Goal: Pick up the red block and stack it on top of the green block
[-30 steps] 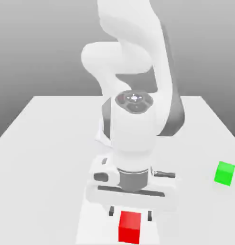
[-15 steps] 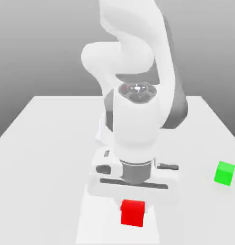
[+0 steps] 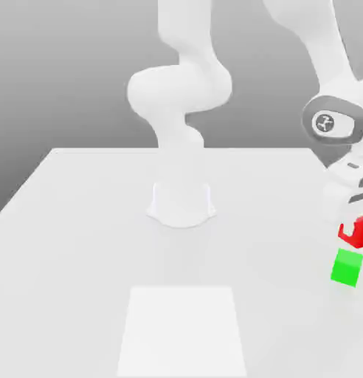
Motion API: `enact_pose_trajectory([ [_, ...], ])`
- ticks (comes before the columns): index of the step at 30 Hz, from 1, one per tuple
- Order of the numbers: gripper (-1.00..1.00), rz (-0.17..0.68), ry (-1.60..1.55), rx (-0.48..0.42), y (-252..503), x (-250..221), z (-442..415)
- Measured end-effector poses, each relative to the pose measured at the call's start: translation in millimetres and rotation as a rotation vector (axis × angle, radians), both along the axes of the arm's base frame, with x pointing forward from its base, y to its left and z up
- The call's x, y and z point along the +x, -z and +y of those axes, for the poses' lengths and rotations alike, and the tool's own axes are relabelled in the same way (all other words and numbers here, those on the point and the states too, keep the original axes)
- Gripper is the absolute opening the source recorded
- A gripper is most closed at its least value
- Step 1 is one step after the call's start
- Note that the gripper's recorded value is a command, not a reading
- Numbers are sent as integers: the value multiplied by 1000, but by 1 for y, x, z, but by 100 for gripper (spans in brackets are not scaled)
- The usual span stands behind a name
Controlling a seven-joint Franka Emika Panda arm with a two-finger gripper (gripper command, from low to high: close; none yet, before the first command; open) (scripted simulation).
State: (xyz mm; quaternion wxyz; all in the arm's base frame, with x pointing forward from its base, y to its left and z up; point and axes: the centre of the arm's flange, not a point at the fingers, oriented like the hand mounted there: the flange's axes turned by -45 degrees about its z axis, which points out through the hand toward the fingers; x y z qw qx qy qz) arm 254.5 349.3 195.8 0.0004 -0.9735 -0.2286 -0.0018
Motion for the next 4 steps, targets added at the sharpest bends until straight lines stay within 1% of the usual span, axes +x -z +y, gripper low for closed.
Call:
enact_pose_trajectory([
  [1, 100, 2, -1, 0, 9, -1, -1],
  [4, 100, 2, -1, 0, 9, -1, -1],
])
